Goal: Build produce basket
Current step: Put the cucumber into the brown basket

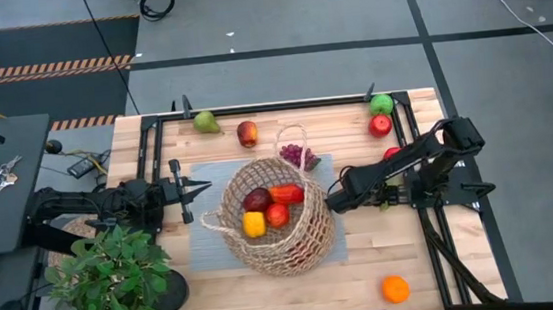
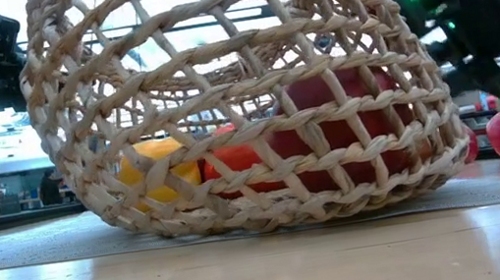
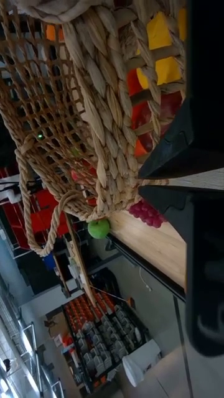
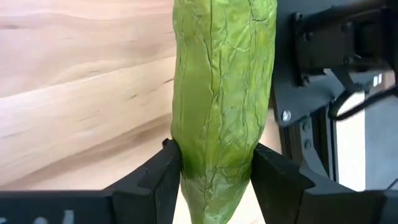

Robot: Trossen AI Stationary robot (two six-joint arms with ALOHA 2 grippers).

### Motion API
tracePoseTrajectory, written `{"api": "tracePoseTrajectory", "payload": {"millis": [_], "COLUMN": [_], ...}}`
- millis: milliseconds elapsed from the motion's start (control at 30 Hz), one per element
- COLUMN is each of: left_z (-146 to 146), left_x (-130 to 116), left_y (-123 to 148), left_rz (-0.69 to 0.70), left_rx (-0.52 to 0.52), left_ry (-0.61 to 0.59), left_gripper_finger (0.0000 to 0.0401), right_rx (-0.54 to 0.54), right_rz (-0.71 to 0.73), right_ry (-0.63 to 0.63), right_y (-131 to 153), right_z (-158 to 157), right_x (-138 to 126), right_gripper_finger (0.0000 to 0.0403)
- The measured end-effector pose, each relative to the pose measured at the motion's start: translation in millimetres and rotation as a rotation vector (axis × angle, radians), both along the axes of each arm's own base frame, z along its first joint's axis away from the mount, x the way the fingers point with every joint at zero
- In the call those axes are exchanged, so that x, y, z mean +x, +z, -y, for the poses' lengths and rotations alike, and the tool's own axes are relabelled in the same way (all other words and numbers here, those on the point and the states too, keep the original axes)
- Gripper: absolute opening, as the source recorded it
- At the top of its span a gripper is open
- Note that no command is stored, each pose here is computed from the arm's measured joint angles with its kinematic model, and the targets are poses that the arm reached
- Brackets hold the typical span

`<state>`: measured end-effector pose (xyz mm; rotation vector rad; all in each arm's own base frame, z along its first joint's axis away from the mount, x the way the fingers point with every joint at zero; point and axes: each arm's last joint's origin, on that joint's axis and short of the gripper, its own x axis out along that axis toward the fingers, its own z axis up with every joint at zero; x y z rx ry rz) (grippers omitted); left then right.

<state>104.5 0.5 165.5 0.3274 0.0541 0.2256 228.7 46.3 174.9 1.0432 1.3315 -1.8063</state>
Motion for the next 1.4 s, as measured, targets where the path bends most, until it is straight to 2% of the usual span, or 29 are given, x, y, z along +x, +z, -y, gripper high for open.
{"api": "tracePoseTrajectory", "payload": {"millis": [333, 667, 1000, 1200, 1400], "left_z": [0.0, 0.0, 0.0, 0.0, 0.0], "left_x": [0.0, 0.0, 0.0, 0.0, 0.0], "left_y": [-0.1, 0.0, -0.1, -0.1, 0.0], "left_rz": [-0.001, 0.000, 0.000, -0.001, 0.000], "left_rx": [0.000, 0.000, 0.000, 0.000, 0.000], "left_ry": [0.000, 0.000, 0.000, 0.000, 0.000], "left_gripper_finger": [0.0028, 0.0035, 0.0032, 0.0035, 0.0029], "right_rx": [-0.045, -0.144, -0.265, -0.425, -0.465], "right_rz": [0.067, 0.280, 0.466, 0.596, 0.665], "right_ry": [-0.065, -0.088, -0.098, -0.094, -0.095], "right_y": [55.9, 96.1, 128.3, 143.1, 145.6], "right_z": [-4.3, -7.6, -16.2, -19.9, -20.4], "right_x": [23.5, 41.7, 51.0, 56.5, 61.3], "right_gripper_finger": [0.0181, 0.0181, 0.0181, 0.0181, 0.0181]}}
